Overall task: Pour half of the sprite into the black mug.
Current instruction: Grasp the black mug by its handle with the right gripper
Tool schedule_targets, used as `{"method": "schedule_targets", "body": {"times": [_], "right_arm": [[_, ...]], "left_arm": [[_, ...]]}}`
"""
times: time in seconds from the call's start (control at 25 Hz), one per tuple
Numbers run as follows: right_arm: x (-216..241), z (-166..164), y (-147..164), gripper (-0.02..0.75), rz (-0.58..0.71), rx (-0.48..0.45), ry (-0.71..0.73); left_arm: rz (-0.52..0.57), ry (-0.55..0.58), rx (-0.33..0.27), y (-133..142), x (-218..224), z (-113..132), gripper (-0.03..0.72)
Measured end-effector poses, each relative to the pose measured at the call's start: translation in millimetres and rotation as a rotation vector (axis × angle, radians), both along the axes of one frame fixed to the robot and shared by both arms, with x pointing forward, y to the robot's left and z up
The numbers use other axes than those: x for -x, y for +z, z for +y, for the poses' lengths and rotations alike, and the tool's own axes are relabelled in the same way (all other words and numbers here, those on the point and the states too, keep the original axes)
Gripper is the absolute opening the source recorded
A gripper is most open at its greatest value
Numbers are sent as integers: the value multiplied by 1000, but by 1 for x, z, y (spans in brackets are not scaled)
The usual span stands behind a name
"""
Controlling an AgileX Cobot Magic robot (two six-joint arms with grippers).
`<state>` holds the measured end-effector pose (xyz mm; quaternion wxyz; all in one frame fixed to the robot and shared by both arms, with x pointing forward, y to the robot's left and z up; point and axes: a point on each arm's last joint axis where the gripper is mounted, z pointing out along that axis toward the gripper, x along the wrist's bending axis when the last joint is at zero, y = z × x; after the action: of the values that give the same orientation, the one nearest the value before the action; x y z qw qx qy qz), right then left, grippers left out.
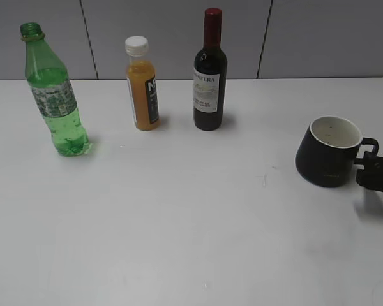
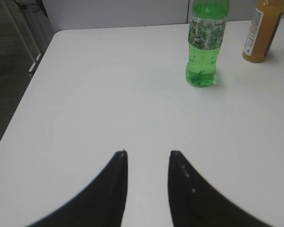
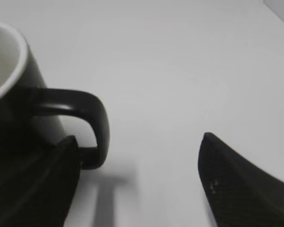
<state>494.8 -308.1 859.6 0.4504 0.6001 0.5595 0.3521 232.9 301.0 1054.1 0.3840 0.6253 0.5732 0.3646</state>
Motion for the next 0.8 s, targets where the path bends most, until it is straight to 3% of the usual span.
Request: {"method": "schedule_targets", "body": {"times": [0.8], "right_arm": [[-24, -4, 6, 590, -67, 39, 99]], "left_arm": [[0, 0, 0, 0, 0, 0, 232]]}}
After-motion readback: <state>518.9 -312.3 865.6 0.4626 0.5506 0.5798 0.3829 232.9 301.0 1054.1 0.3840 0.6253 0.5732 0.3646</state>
